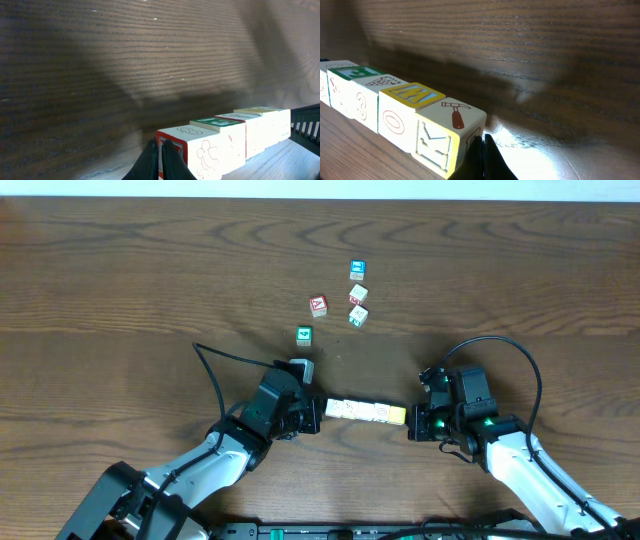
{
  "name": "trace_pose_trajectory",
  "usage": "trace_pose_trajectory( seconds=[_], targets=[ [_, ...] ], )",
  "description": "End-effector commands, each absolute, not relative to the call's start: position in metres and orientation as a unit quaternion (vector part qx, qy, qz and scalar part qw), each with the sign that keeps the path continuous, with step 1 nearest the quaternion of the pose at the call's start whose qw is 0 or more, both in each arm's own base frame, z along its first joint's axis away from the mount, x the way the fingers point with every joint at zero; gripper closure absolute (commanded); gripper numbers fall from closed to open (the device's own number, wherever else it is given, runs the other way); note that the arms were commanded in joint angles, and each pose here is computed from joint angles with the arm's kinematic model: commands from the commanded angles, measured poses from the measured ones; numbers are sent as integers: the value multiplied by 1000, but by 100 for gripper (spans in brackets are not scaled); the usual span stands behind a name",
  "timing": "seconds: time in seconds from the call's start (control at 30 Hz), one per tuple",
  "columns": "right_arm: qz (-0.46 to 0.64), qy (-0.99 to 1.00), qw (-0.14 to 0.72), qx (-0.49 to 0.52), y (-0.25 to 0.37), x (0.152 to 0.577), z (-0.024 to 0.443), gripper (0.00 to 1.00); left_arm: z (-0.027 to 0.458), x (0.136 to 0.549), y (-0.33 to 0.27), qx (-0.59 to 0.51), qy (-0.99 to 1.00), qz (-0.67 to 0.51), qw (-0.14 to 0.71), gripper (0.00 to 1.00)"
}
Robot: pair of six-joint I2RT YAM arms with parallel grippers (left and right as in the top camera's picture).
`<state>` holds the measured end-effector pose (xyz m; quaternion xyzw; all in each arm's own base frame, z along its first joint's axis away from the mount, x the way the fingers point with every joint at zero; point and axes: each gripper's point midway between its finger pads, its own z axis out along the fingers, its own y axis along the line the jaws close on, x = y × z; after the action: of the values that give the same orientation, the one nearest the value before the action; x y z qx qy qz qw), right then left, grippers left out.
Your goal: Lift 5 blocks
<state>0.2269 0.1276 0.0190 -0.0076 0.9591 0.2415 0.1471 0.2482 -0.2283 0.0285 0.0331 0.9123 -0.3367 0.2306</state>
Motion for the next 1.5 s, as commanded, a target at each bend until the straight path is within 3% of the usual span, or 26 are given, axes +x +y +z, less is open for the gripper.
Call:
trace_pose_trajectory(
  seconds=[0.0,1.47],
  targets=[
    [376,914,135,-76,181,219,63,99,67,236,-270,92,876,-426,207,92],
    [379,910,147,-80,185,231,83,99,87,239,-272,97,865,-436,228,93]
  ],
)
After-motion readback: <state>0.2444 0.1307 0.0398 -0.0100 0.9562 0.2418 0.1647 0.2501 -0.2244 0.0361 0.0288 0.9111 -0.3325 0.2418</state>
